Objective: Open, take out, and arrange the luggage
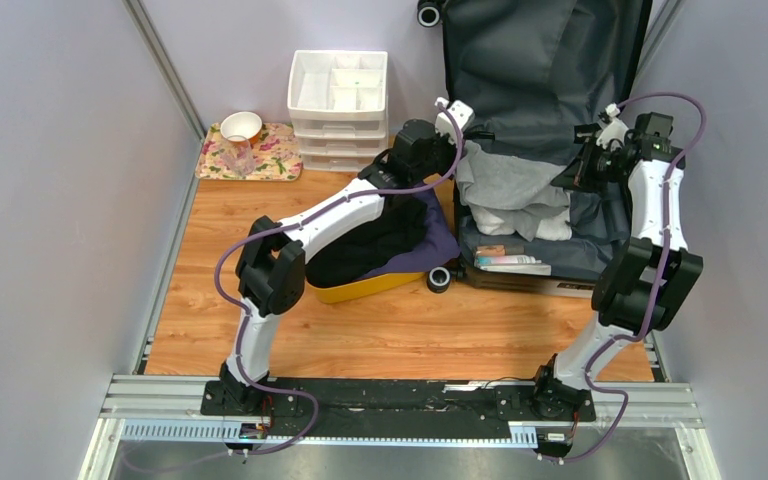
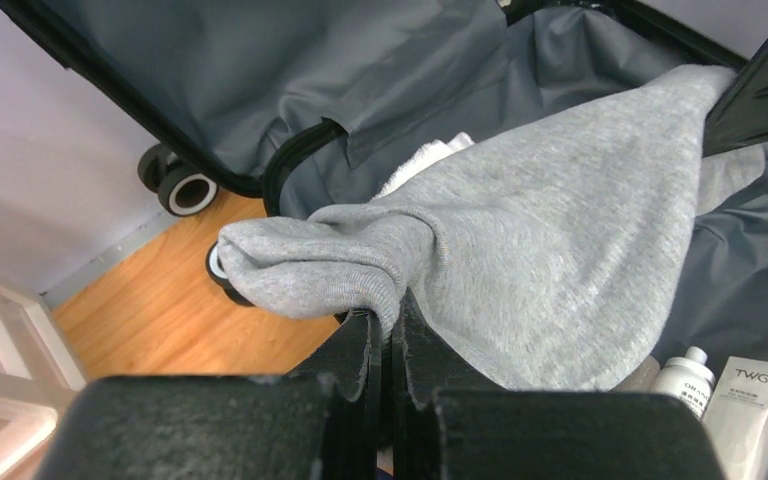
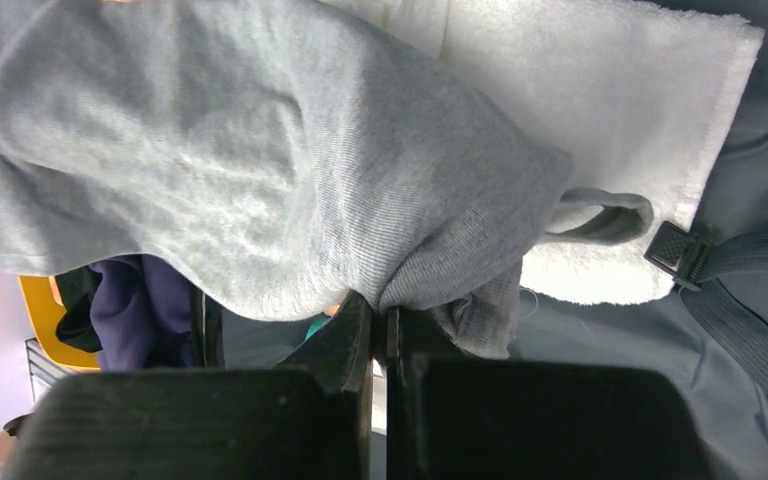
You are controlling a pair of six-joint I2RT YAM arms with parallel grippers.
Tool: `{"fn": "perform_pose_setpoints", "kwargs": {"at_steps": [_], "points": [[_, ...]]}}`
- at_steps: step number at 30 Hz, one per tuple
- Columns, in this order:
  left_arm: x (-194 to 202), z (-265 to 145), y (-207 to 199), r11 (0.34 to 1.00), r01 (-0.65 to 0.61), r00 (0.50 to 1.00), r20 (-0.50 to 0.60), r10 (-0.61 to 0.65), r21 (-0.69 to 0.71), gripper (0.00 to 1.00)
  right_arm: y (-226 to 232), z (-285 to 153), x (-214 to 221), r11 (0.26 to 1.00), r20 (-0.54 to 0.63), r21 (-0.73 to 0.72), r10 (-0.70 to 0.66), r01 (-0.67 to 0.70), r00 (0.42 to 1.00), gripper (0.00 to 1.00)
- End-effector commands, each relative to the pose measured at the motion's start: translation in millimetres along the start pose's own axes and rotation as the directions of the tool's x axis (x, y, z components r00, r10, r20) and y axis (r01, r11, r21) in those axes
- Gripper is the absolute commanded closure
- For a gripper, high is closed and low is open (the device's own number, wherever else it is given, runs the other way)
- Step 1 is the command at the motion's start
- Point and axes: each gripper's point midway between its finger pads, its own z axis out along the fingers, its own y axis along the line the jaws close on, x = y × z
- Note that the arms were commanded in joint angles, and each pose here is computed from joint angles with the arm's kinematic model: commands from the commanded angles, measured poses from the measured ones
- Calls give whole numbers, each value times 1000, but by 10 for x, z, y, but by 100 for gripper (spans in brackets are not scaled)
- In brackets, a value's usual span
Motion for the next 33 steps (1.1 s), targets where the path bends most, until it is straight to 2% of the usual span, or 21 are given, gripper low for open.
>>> {"fn": "perform_pose_setpoints", "kwargs": {"at_steps": [1,4,5,7,8,11,13,14,16,17,22,30,33], "points": [[-884,-292,-36,998,-54,981,189,52,9,100,-162,19,40,998,-23,65,-17,19,1000,100],[-763,-273,6,999,-36,986,164,37,-10,100,-326,232,190,996,-85,70,67,-61,994,88],[-759,-273,27,999,-34,986,162,37,-18,100,-348,278,230,994,-100,66,89,-83,991,75],[-714,-268,69,999,-35,987,153,39,-33,100,-406,424,374,990,-141,53,134,-127,981,64],[-714,-270,104,999,-35,987,153,41,-41,100,-433,463,407,989,-146,54,147,-140,978,50],[-688,-259,150,998,-30,989,146,37,-51,100,-480,617,569,979,-172,52,205,-199,964,38],[-661,-246,165,998,-26,990,140,34,-55,100,-477,713,599,975,-175,26,221,-220,960,35],[-644,-238,174,998,-25,990,136,32,-56,100,-477,746,623,972,-182,19,233,-234,955,28],[-617,-225,179,998,-21,991,130,29,-58,100,-474,812,682,964,-202,16,262,-265,944,27],[-616,-221,182,998,-19,991,130,27,-60,100,-474,827,715,961,-210,13,272,-276,939,14],[-577,-203,186,998,-13,992,123,20,-62,100,-385,911,790,953,-223,-43,284,-300,933,11],[-530,-187,193,998,-5,994,109,12,-62,100,-214,1028,880,897,-272,-156,363,-413,891,16],[-533,-186,195,998,-3,994,108,10,-64,100,-170,988,858,898,-262,-176,352,-403,899,19]]}}
